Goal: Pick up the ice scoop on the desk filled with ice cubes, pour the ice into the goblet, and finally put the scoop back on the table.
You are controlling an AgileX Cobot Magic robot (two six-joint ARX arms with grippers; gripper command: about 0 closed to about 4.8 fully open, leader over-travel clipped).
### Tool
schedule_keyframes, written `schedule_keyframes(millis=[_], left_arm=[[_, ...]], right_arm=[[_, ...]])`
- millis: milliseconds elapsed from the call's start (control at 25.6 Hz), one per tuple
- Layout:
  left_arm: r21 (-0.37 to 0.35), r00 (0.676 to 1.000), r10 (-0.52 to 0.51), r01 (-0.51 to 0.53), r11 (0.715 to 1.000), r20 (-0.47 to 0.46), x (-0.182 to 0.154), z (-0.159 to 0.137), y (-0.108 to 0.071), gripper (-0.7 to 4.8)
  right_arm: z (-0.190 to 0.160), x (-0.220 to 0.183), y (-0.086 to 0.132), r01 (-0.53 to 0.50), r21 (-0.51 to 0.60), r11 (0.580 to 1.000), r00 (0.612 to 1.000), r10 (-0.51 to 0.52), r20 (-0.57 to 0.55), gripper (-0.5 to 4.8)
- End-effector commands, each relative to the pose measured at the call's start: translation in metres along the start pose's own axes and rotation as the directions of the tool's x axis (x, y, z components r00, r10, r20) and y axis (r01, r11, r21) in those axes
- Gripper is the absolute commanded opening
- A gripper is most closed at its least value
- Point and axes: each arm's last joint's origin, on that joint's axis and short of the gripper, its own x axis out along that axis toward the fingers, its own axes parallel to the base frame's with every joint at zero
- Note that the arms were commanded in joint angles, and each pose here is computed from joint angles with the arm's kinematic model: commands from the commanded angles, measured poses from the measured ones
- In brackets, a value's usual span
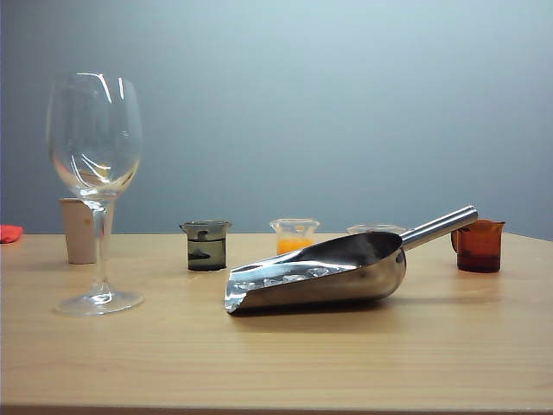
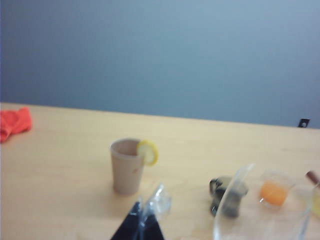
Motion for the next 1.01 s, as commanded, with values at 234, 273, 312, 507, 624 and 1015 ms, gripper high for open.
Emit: schedule_keyframes(millis=[234,273,312,507,624,1015], left_arm=[[-0.029,0.977,-0.191,0.189,0.981,-0.090,0.016,0.078,-0.012,-0.05],[-0.039,0.969,-0.216,0.212,0.976,-0.118,0.021,0.084,-0.013,-0.05],[-0.051,0.962,-0.233,0.228,0.972,-0.145,0.025,0.090,-0.013,-0.05],[-0.153,0.932,-0.260,0.227,0.962,-0.253,0.042,0.118,-0.016,-0.05],[-0.147,0.925,-0.289,0.259,0.955,-0.246,0.044,0.126,-0.017,-0.05],[-0.117,0.892,-0.372,0.354,0.928,-0.257,0.043,0.125,-0.026,-0.05]], right_arm=[[0.058,0.018,0.010,0.020,0.144,0.989,0.997,-0.009,-0.077,-0.02],[0.063,0.023,0.011,0.026,0.168,0.986,0.995,-0.009,-0.100,-0.02],[0.067,0.027,0.012,0.020,0.184,0.983,0.993,0.001,-0.116,-0.02],[0.077,0.062,0.020,-0.042,0.393,0.918,0.960,0.146,-0.238,-0.02],[0.068,0.076,0.020,-0.039,0.461,0.886,0.934,0.197,-0.299,-0.01],[0.026,0.131,0.024,-0.090,0.618,0.781,0.811,0.418,-0.410,-0.01]])
